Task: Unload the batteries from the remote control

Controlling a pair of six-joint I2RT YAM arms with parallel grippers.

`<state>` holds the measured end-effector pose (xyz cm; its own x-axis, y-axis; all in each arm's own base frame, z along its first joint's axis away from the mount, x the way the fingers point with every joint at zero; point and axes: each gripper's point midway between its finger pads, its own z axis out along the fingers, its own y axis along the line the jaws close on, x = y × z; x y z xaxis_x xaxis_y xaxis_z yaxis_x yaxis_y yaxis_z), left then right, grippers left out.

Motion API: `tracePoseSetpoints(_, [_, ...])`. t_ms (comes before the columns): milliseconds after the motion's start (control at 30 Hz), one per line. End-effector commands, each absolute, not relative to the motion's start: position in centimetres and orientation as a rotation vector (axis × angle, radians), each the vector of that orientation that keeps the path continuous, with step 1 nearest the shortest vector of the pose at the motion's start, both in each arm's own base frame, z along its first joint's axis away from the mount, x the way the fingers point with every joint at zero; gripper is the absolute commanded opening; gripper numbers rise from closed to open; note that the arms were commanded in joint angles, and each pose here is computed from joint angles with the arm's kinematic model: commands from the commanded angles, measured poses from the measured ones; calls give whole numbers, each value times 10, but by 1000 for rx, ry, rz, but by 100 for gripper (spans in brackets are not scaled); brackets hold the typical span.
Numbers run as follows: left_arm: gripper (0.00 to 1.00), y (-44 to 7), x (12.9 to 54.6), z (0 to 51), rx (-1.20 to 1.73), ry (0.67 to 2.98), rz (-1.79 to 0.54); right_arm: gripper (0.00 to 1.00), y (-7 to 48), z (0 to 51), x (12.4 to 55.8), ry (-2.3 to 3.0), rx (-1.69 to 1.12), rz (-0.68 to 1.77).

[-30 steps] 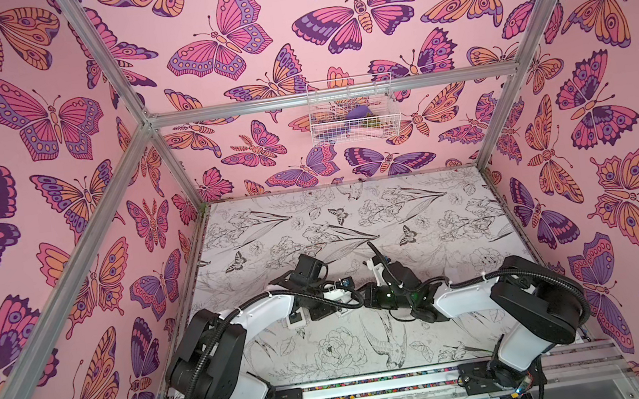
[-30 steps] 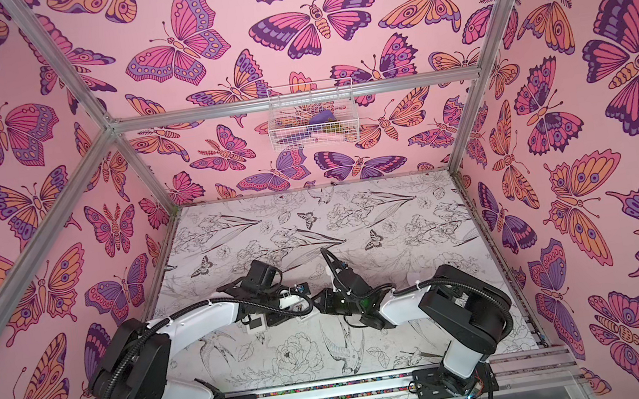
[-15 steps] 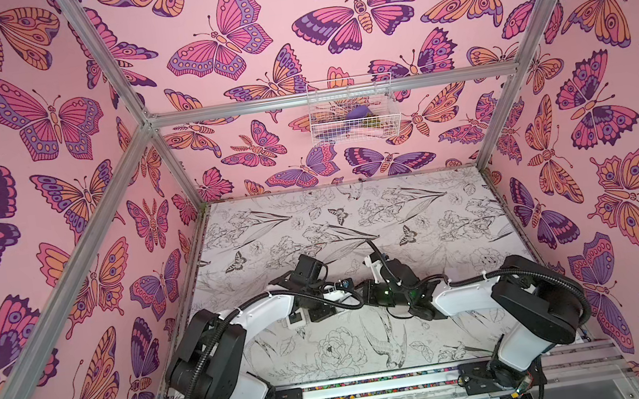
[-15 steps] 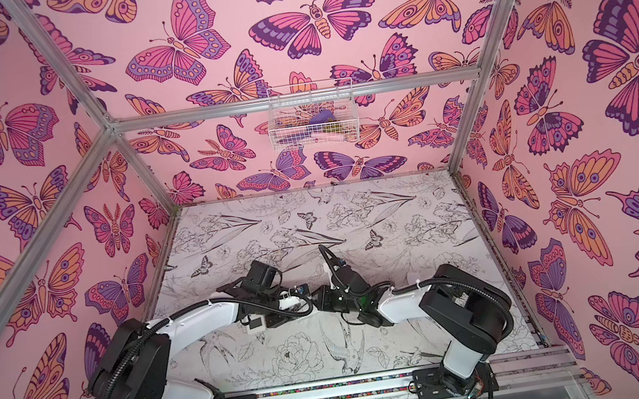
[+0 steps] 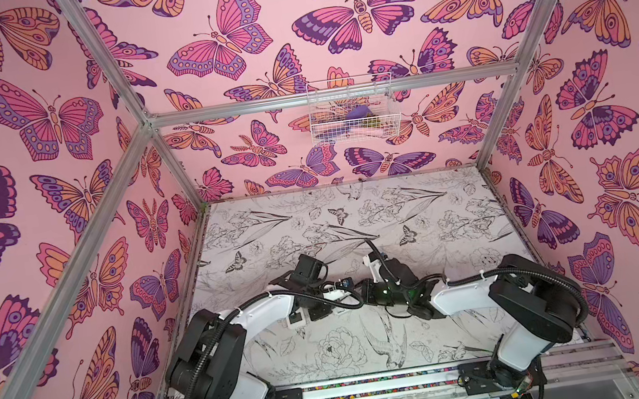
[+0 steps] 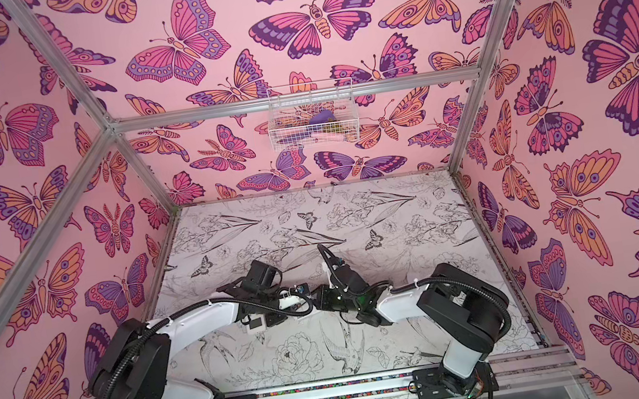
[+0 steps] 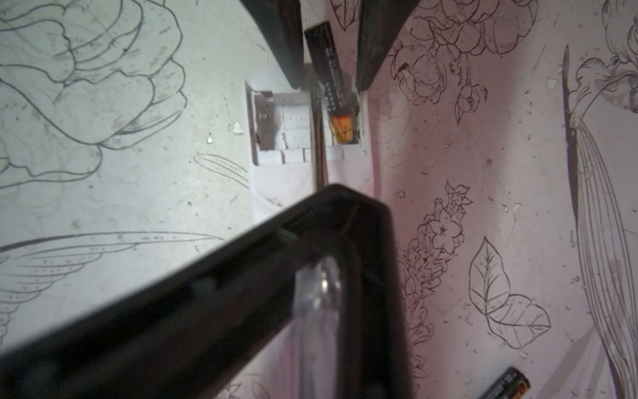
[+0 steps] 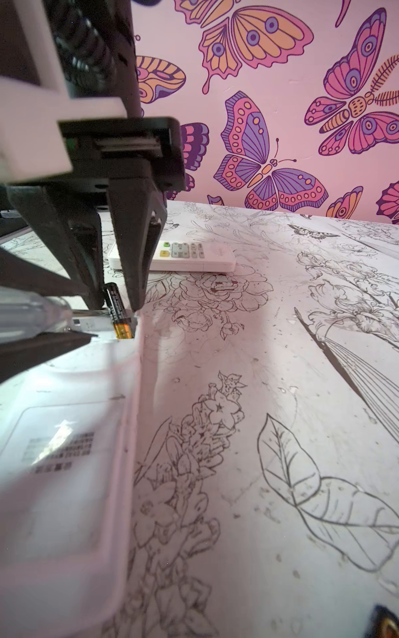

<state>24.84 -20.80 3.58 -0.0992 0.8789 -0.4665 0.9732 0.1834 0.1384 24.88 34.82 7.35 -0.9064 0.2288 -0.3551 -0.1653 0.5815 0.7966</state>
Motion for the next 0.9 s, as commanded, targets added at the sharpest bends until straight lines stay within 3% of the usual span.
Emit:
tracePoseSetpoints(0, [24,-204,249,34,1728,2029,-274,0,352,87,253,2355,18,1275])
tracePoseSetpoints(300, [1,-199,253,48,1698,2025,-264,0,330,107,246,2318,22,1238])
tracePoseSetpoints(567, [0,-205,267,89,1585,2045,-340,0,284,123,245,2288,77,1097])
tracePoseSetpoints(867, [0,-245,283,115,1571,1993,-446,0,214,130,236,2187,243,910])
